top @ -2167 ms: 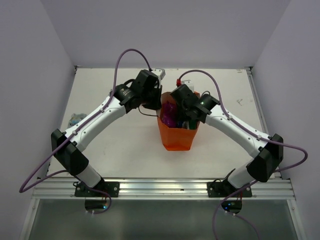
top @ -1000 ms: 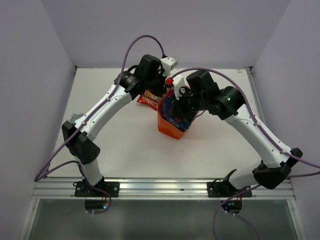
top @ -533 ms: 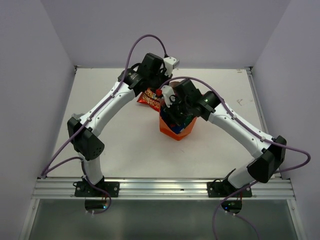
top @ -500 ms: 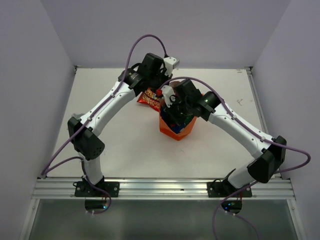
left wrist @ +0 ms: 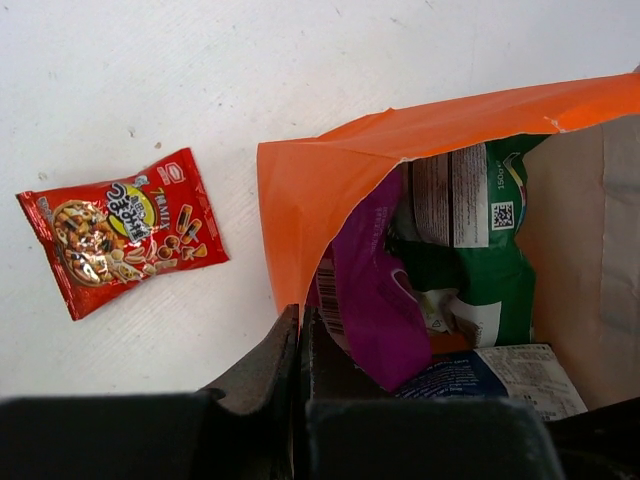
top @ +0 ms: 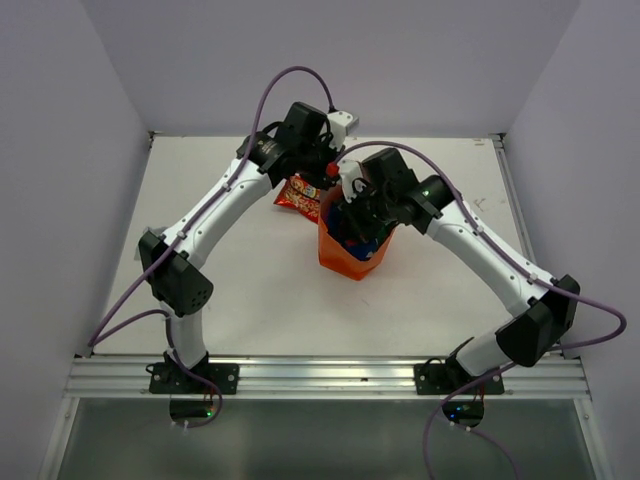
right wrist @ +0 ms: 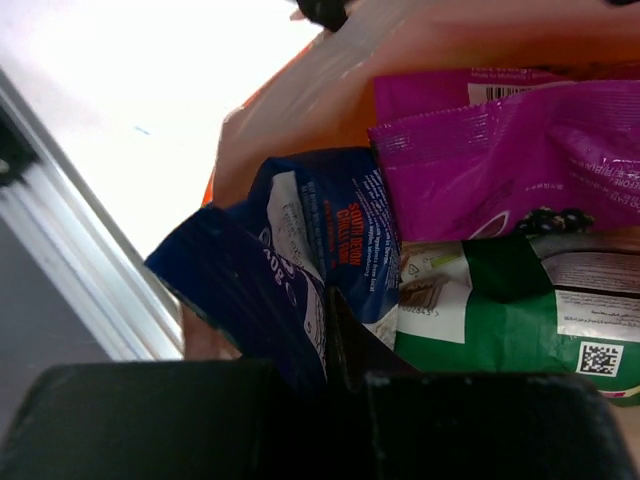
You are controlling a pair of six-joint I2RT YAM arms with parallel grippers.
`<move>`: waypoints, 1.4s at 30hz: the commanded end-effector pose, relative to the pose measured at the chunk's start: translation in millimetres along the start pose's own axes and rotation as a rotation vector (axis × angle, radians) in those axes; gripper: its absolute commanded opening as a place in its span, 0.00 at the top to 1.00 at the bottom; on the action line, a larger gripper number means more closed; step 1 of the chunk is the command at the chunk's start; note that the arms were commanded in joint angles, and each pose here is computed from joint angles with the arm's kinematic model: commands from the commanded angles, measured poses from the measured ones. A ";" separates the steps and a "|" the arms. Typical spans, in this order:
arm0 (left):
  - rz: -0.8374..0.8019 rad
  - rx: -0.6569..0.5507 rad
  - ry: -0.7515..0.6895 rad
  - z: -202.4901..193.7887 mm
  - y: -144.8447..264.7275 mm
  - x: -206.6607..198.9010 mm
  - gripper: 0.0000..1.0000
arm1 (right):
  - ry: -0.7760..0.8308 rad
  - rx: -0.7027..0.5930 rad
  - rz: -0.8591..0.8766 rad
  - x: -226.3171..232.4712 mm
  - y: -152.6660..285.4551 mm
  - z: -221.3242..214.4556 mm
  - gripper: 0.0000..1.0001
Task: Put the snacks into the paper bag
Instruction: Adjust the snack in the paper bag.
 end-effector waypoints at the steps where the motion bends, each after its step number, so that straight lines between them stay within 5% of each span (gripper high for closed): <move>1: -0.068 -0.119 -0.020 24.9 27.6 -11.5 1.00 | -0.013 -0.195 0.065 12.1 39.8 28.1 1.00; 6: -0.076 -0.109 -0.011 23.4 24.7 -11.3 1.00 | -0.024 -0.207 0.102 15.3 33.1 25.7 1.00; 15: -0.060 -0.109 0.034 25.4 28.6 -6.0 1.00 | -0.131 0.119 0.026 3.3 -45.6 -49.2 1.00; 22: -0.065 -0.105 0.070 26.9 29.1 -1.6 1.00 | -0.131 0.181 -0.126 -11.3 -52.1 -56.2 1.00; 26: -0.086 -0.098 0.082 27.3 26.5 -3.5 0.98 | -0.156 0.108 -0.127 -9.8 -38.3 -36.3 0.88; 30: -0.073 -0.129 0.082 31.4 34.4 -4.3 0.95 | -0.132 0.006 -0.144 -4.5 0.9 -9.1 0.62; 34: -0.078 -0.145 0.085 33.3 37.7 -5.5 0.94 | -0.096 -0.026 -0.180 3.0 28.1 4.2 0.50; 37: -0.077 -0.139 0.088 32.5 36.4 -5.2 0.94 | -0.080 -0.049 -0.179 9.5 41.7 8.4 0.51; 42: -0.087 -0.137 0.089 32.4 36.1 -6.2 0.94 | -0.073 -0.033 -0.135 15.1 35.4 3.2 0.72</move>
Point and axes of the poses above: each gripper's point midway between its finger pads, its own y axis back along the fingers, its own x axis along the line the jaws close on, z = x × y, the point moved 9 cm from there along y, back along the fingers, and after that the axes turned 10 degrees about y, right-handed, at the moved point
